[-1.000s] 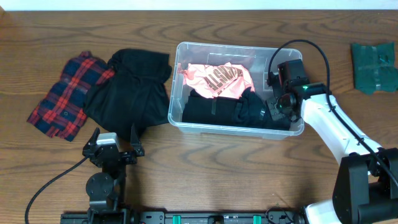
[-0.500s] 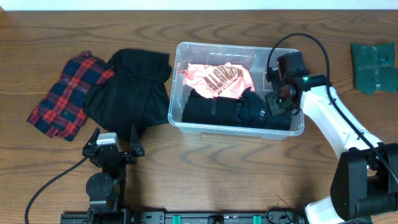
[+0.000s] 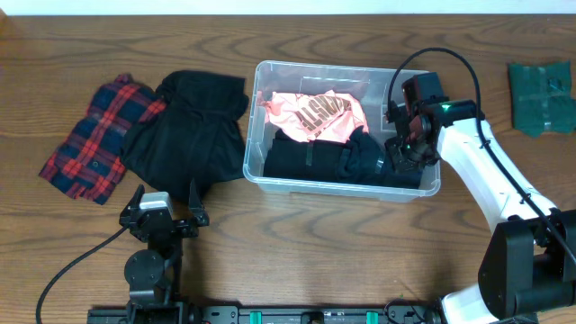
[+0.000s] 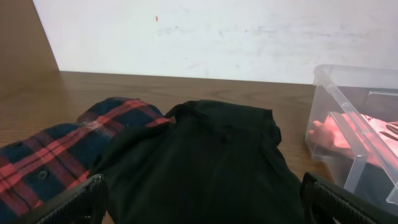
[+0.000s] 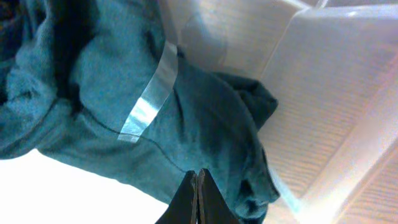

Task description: Pack container

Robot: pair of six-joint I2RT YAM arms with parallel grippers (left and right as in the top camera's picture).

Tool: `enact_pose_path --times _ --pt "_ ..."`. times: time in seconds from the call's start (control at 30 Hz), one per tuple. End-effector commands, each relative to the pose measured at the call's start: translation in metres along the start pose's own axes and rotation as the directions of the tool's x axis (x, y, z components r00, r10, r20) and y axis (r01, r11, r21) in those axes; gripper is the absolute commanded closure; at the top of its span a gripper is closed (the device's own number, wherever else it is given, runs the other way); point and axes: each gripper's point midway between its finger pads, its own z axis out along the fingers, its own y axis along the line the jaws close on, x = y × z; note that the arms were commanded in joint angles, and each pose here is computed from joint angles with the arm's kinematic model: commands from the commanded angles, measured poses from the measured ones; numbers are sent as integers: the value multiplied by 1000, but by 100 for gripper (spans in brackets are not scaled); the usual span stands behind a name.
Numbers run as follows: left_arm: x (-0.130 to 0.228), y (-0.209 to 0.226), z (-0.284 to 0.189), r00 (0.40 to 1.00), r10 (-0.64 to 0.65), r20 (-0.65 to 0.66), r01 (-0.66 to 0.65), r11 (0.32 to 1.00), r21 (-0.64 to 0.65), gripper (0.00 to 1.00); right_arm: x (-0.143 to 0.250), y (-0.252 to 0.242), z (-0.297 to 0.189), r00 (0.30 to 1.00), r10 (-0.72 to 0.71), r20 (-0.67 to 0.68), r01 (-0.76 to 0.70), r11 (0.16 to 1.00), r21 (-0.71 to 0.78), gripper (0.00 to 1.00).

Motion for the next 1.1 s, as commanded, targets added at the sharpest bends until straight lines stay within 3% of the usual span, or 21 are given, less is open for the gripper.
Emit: enact_pose_path --times 0.0,0.53,1.07 --pt "18 3 2 999 -3 -44 2 1000 -11 2 -4 5 -3 1000 16 12 -15 1000 -23 99" --pt "18 3 2 999 -3 -43 2 1000 -11 2 -7 6 -43 1000 1 -16 -1 1000 -25 99" --pt "18 3 2 999 -3 -44 2 1000 -11 2 27 20 24 997 -40 -64 37 998 -42 99"
